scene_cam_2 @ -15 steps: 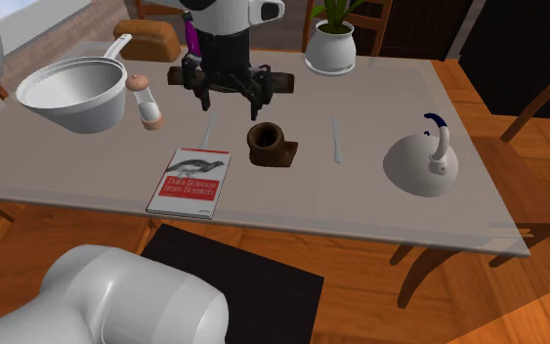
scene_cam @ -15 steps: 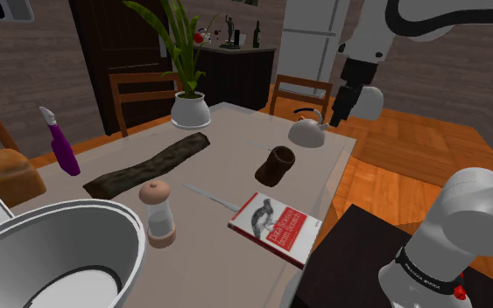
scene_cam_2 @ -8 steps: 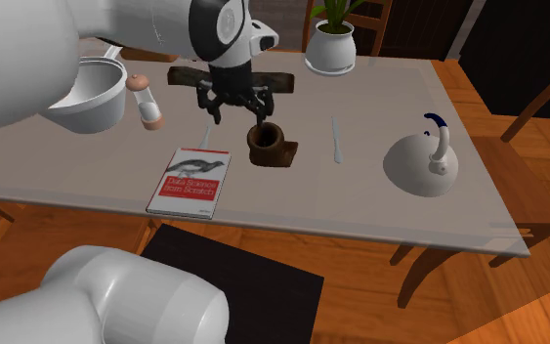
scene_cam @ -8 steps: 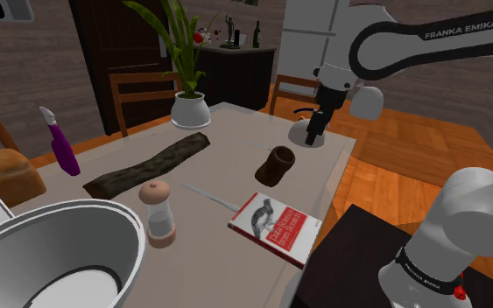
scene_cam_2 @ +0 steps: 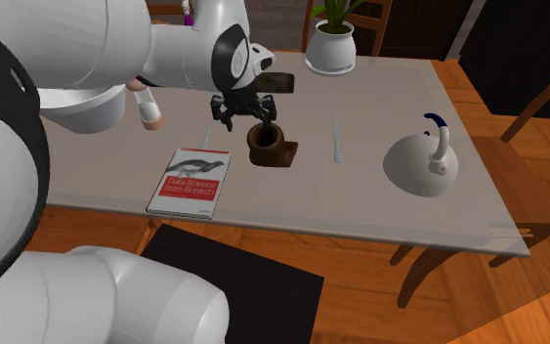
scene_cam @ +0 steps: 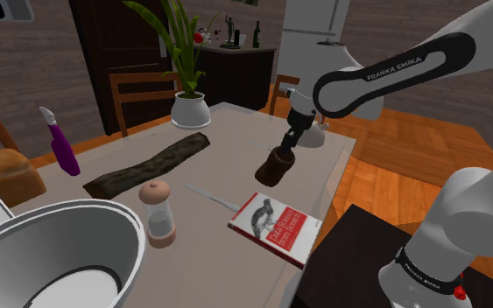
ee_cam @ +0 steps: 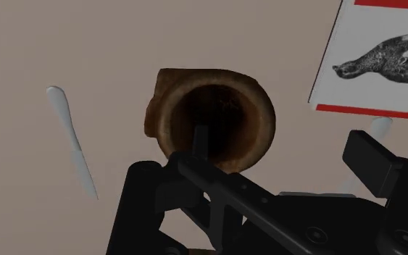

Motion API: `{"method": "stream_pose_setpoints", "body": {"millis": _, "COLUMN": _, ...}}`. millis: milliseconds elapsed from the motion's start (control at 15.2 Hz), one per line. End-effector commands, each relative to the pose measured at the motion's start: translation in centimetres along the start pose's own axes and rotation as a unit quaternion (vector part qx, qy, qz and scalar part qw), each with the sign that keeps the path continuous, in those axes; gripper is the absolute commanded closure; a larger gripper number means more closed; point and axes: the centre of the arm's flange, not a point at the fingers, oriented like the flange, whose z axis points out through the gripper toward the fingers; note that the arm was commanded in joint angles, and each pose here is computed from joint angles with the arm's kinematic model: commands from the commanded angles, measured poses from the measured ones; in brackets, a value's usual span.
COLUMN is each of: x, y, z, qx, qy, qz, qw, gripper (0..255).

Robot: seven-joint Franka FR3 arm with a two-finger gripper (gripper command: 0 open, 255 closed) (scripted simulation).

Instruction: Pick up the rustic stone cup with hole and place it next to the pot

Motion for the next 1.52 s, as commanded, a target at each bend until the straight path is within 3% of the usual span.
{"method": "stream_pose_setpoints", "body": {"millis": 0, "x": 0.9, "y": -0.2, "z": 2.3, "qx": -0.008, "qy": 0.009, "qz": -0.010, "qw": 0.9999, "gripper": 0}}
{"method": "stream_pose_setpoints", "body": {"millis": 594, "x": 1.5, "y": -0.3, "z": 7.1, "qx": -0.011, "qy": 0.012, "qz": -0.014, "qw": 0.9998, "gripper": 0}}
{"method": "stream_pose_setpoints", "body": {"millis": 1056, "x": 1.5, "y": -0.3, "z": 7.1, "qx": -0.011, "qy": 0.012, "qz": -0.014, "qw": 0.9998, "gripper": 0}}
{"method": "stream_pose_setpoints", "body": {"millis": 1122, "x": 1.5, "y": -0.3, "z": 7.1, "qx": -0.011, "qy": 0.012, "qz": -0.014, "qw": 0.9998, "gripper": 255}}
{"method": "stream_pose_setpoints", "body": {"millis": 1452, "x": 1.6, "y": -0.2, "z": 7.0, "qx": -0.011, "qy": 0.012, "qz": -0.014, "qw": 0.9998, "gripper": 255}}
